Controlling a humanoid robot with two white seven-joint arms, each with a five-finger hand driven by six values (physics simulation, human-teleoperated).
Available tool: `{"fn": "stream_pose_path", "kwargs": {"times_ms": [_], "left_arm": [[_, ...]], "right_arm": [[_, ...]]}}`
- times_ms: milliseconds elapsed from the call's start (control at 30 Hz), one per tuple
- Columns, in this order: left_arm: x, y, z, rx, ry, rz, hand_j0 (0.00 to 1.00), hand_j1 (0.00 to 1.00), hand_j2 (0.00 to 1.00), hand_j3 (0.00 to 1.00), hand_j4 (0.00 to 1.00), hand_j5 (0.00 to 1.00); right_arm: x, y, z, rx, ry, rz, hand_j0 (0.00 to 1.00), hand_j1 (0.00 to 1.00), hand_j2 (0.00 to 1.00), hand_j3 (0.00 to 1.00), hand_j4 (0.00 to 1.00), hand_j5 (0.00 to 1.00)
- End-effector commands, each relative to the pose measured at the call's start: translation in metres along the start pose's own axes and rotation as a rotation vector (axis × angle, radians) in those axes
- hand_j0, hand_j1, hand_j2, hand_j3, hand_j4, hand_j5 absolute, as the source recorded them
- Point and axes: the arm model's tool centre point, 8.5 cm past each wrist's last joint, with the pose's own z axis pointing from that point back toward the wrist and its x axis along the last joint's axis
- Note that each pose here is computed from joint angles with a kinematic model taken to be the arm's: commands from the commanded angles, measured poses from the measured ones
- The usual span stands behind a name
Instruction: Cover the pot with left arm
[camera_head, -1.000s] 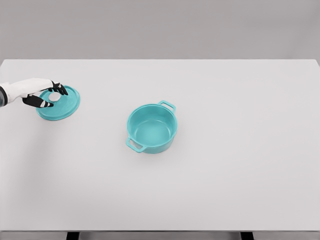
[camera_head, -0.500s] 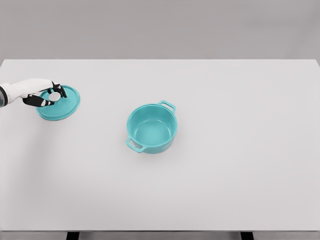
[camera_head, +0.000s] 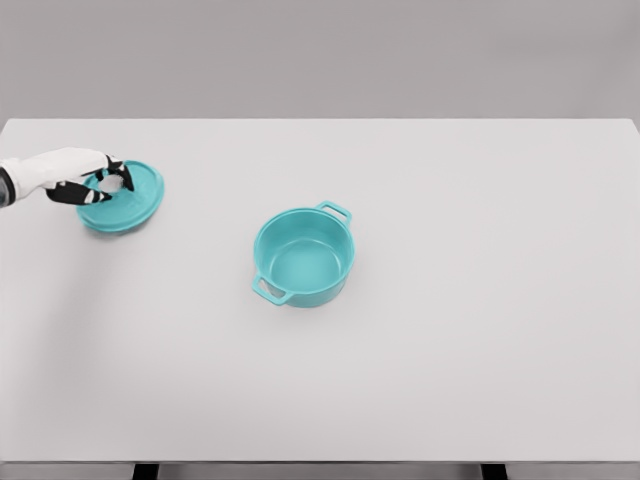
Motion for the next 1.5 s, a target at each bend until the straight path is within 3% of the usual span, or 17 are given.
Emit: {"fn": "stream_pose_path", "kwargs": {"times_ms": [0, 167, 433, 700, 933, 1367, 1433, 1467], "left_arm": [[0.011, 0.013, 0.000, 0.033, -0.028, -0.030, 0.52, 0.52, 0.52, 0.52, 0.52, 0.52], [0.029, 0.035, 0.004, 0.073, -0.065, -0.104, 0.53, 0.53, 0.53, 0.53, 0.53, 0.53], [0.057, 0.042, -0.001, 0.072, -0.123, -0.193, 0.53, 0.53, 0.53, 0.53, 0.53, 0.53], [0.094, 0.055, -0.003, 0.109, -0.203, -0.285, 0.54, 0.54, 0.54, 0.54, 0.54, 0.54], [0.131, 0.052, -0.001, 0.138, -0.306, -0.331, 0.54, 0.54, 0.54, 0.54, 0.54, 0.54], [0.166, 0.041, 0.004, 0.155, -0.391, -0.385, 0.54, 0.54, 0.54, 0.54, 0.54, 0.54], [0.172, 0.040, 0.004, 0.199, -0.415, -0.382, 0.53, 0.53, 0.53, 0.53, 0.53, 0.53], [0.176, 0.035, 0.000, 0.193, -0.429, -0.381, 0.53, 0.53, 0.53, 0.53, 0.53, 0.53]], "right_arm": [[0.000, 0.000, 0.000, 0.000, -0.001, 0.000, 1.00, 1.00, 1.00, 1.00, 1.00, 1.00], [0.000, 0.000, 0.000, 0.000, 0.001, 0.000, 1.00, 1.00, 1.00, 1.00, 1.00, 1.00], [0.000, 0.000, 0.000, 0.000, 0.001, 0.000, 1.00, 1.00, 1.00, 1.00, 1.00, 1.00], [0.000, 0.000, 0.000, 0.000, -0.001, 0.000, 1.00, 1.00, 1.00, 1.00, 1.00, 1.00], [0.000, 0.000, 0.000, 0.000, 0.001, 0.000, 1.00, 1.00, 1.00, 1.00, 1.00, 1.00], [0.000, 0.000, 0.000, 0.000, 0.001, 0.000, 1.00, 1.00, 1.00, 1.00, 1.00, 1.00], [0.000, 0.000, 0.000, 0.000, 0.001, 0.000, 1.00, 1.00, 1.00, 1.00, 1.00, 1.00], [0.000, 0.000, 0.000, 0.000, 0.001, 0.000, 1.00, 1.00, 1.00, 1.00, 1.00, 1.00]]}}
